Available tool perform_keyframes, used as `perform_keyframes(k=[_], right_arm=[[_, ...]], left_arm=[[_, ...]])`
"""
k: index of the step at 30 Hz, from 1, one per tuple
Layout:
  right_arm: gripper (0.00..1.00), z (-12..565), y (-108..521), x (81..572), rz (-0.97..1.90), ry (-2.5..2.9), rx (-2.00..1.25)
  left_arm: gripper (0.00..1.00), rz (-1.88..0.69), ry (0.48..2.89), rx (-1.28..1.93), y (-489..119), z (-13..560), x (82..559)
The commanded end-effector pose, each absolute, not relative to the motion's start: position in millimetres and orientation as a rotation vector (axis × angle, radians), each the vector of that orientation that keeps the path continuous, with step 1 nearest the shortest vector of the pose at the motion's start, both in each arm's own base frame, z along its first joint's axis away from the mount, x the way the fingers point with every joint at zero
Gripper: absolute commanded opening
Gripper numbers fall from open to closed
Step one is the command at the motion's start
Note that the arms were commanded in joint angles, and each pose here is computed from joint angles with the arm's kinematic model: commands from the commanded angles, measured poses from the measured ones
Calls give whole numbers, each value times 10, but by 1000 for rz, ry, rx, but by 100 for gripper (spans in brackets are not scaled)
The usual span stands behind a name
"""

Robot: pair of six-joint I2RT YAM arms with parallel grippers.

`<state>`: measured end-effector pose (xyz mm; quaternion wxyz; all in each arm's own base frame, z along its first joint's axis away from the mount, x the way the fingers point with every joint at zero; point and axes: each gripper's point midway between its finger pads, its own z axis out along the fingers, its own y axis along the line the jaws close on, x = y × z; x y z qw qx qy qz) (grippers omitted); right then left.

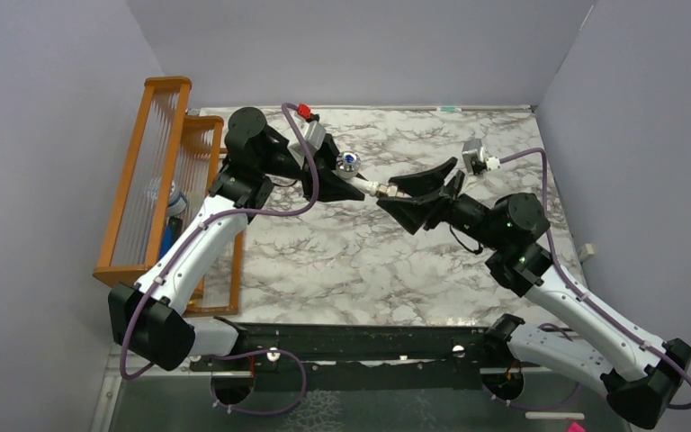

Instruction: Install the water faucets

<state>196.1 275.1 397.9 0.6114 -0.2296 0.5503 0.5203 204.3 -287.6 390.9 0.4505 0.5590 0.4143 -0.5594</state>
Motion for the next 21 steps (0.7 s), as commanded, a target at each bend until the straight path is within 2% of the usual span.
perform_keyframes(k=[1, 6, 12, 16, 21], right_arm=[[70, 4126, 2651, 2021, 1136, 1222, -485], [77, 4280, 2598, 2001, 1072, 1151, -527], [78, 4590, 2559, 1901, 981, 949, -618], [78, 4680, 2629, 1783, 831, 777, -828], [78, 4355, 2766, 1701, 564, 563, -1180]], left_arm=[[0, -1305, 923, 1395, -2884, 4118, 2007], [0, -1307, 925, 1394, -2892, 4130, 2022], [0, -1306, 940, 1382, -2889, 4122, 2025], [0, -1309, 957, 1371, -2898, 4129, 2052], [0, -1319, 976, 1363, -2907, 4120, 2071]])
